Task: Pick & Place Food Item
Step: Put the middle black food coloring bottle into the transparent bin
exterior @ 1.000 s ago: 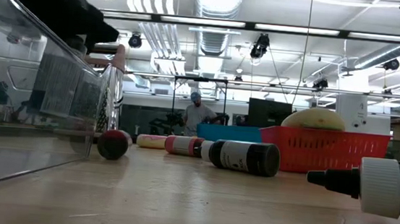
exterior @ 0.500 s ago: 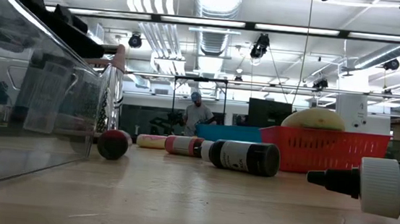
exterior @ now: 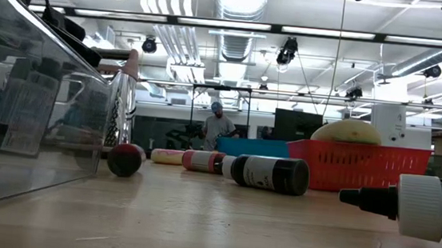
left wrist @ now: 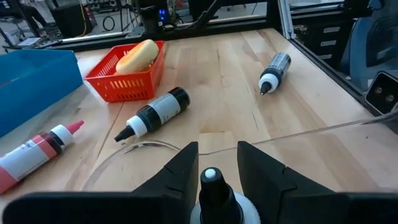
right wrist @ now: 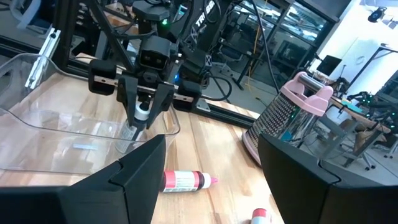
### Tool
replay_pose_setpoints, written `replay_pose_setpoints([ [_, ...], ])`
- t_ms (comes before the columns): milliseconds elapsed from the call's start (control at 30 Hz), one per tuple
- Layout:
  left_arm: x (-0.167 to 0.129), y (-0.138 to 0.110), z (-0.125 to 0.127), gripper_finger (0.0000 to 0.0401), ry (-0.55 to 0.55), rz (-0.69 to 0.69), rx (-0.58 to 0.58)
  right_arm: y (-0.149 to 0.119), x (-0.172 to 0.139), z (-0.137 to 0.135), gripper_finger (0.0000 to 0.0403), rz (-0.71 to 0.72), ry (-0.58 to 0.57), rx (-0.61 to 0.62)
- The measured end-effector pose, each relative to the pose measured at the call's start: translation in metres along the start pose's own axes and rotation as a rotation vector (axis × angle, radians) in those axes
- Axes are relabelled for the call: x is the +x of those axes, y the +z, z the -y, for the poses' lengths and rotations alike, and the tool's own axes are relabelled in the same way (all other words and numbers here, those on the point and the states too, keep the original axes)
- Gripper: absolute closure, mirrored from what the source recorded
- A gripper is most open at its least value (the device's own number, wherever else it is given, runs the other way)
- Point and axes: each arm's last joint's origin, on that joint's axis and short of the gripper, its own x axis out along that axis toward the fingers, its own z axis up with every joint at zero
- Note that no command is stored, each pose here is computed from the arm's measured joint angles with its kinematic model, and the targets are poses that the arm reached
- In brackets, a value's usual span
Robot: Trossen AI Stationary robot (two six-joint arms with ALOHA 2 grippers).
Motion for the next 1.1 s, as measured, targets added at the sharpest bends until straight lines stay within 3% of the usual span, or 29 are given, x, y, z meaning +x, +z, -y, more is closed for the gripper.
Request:
replay_pose_setpoints([
  [367,-0.0066,-0.0054,0.0024,0.0301,0.04,0.005,0.01,0.0002,-0.0001,0.0002,0.0152,0.001,0.0,-0.008],
  [1000,-0.0068,-0.0079,0.0047,0.0301,-0.044,-0.027,0.02,0.0012,-0.0004,0.0011,0.0152,0.003,-0.006,-0.018],
  [1100,-0.0069,-0.0073,0.0049,0.0276,-0.048,-0.023,0.015,0.0012,-0.0004,0.0011,0.0152,0.003,-0.006,-0.018],
])
